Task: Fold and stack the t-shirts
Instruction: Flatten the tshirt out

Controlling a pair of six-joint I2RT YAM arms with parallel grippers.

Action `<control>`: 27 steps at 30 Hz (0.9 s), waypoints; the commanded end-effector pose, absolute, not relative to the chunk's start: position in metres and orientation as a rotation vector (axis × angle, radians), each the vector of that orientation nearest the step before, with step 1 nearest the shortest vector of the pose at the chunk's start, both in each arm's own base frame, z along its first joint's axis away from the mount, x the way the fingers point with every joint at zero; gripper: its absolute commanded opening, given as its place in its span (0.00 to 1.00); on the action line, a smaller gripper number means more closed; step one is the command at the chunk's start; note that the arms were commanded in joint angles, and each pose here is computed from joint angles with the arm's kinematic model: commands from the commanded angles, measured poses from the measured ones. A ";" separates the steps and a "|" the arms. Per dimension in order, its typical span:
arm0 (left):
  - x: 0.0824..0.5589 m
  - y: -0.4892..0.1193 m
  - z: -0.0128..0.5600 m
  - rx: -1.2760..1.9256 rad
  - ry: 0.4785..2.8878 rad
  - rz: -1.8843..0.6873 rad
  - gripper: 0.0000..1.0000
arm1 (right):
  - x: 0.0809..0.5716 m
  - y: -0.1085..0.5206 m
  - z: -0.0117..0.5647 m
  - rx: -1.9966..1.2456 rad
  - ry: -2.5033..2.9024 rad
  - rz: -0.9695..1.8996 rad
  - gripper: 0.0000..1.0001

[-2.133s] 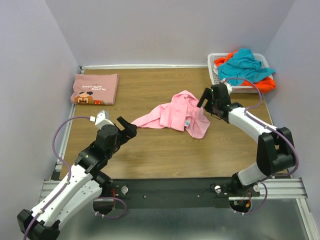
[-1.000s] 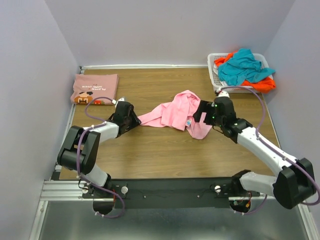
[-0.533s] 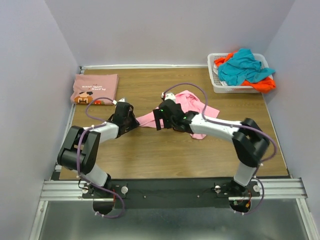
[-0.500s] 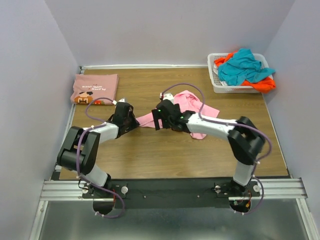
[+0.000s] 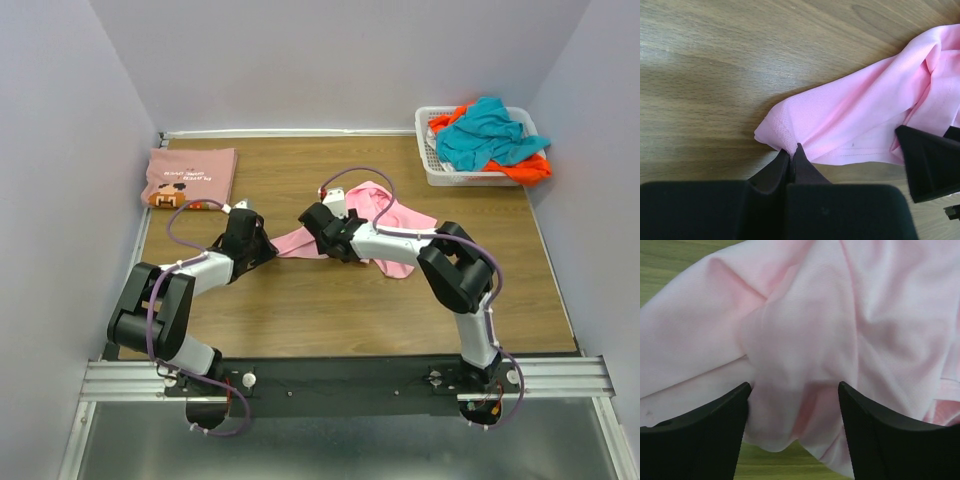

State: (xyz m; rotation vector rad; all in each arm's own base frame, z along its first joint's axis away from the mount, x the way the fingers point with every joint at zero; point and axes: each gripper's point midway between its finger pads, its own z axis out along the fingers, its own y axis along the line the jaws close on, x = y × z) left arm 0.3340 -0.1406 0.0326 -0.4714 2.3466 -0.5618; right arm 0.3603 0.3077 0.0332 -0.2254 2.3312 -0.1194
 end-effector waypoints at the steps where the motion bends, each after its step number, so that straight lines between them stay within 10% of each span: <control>1: 0.333 -0.135 0.034 -0.489 2.337 -0.543 0.00 | 0.363 0.278 0.046 -0.124 2.263 -0.273 0.74; 11: 0.332 -0.129 0.035 -0.501 2.335 -0.504 0.00 | 0.357 0.269 0.059 -0.085 2.250 -0.264 0.00; 27: 0.367 -0.086 0.143 -0.587 2.058 -0.317 0.00 | 0.379 0.152 0.187 0.200 2.042 -0.274 0.00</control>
